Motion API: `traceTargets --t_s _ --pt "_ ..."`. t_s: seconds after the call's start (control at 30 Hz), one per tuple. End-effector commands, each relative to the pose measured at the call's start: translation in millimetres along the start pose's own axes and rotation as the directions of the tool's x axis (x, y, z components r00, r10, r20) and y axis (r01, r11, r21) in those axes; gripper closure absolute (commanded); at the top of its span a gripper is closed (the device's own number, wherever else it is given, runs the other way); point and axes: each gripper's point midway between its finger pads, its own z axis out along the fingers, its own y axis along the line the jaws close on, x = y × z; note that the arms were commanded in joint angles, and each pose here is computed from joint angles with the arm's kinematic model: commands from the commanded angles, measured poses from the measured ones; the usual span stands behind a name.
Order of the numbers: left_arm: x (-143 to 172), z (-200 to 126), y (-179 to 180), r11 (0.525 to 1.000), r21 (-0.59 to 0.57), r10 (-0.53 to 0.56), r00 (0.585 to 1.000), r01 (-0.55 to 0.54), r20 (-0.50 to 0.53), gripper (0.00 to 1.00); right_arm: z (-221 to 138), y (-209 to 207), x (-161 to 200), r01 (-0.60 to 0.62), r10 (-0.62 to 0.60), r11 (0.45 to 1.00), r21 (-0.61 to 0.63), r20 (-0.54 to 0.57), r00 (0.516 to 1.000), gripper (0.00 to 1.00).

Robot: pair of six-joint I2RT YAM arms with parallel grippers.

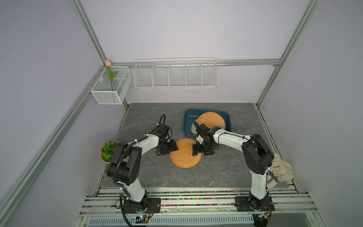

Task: Put the coasters into the storage box
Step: Pick up the coaster from the center of the board.

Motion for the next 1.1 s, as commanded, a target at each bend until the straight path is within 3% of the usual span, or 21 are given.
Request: traceTargets --t_s 0.0,0.7,0.83,1.07 --pt "54 30 36 0.992 -0.118 -0.071 0.980 0.050 -0.184 0.33 14 3 4 -0.006 0.006 1.000 -0.011 -0.039 0.999 0.09" --pt "64 34 34 0.993 -0.107 -0.078 0.975 0.056 -0.207 0.42 28 36 4 0.035 -0.041 0.995 -0.097 -0.056 0.998 0.24" --pt "64 32 33 0.993 -0.107 -0.077 0.976 0.056 -0.204 0.57 27 36 5 0.035 -0.040 0.995 -0.096 -0.057 0.998 0.24" --pt "62 22 29 0.993 -0.103 -0.073 0.980 0.054 -0.183 0.96 19 38 6 0.041 -0.046 0.994 -0.100 -0.043 0.998 0.22"
